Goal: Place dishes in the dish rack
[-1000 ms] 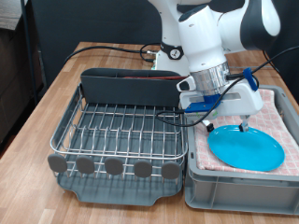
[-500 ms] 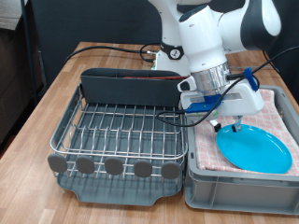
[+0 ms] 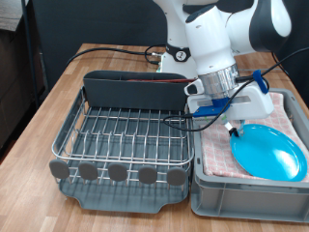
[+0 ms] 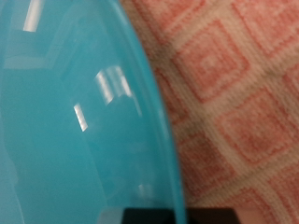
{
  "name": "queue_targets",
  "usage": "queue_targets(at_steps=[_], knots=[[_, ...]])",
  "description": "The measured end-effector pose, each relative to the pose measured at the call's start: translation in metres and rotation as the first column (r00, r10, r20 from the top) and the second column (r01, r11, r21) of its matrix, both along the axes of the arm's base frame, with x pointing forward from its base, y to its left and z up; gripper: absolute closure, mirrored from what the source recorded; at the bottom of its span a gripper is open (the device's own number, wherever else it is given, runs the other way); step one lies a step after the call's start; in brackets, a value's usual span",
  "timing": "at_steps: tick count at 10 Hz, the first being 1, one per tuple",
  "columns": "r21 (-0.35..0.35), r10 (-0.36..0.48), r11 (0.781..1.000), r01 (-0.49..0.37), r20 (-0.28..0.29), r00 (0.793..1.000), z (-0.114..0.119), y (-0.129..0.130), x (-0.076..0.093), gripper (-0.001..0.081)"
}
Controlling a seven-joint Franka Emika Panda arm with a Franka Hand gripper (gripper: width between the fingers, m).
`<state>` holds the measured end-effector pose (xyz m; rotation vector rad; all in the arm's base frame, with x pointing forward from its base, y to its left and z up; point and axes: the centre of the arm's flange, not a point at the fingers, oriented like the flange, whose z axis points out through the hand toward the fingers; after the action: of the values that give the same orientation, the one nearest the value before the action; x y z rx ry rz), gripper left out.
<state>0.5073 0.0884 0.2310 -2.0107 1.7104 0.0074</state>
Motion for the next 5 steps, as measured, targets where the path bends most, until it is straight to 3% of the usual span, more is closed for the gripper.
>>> queue_targets(at_steps=[5], knots=[[-0.014,0.006,1.0,-0.006,-0.01,1.0,0.0004,-0.001,0.0019,0.0768]])
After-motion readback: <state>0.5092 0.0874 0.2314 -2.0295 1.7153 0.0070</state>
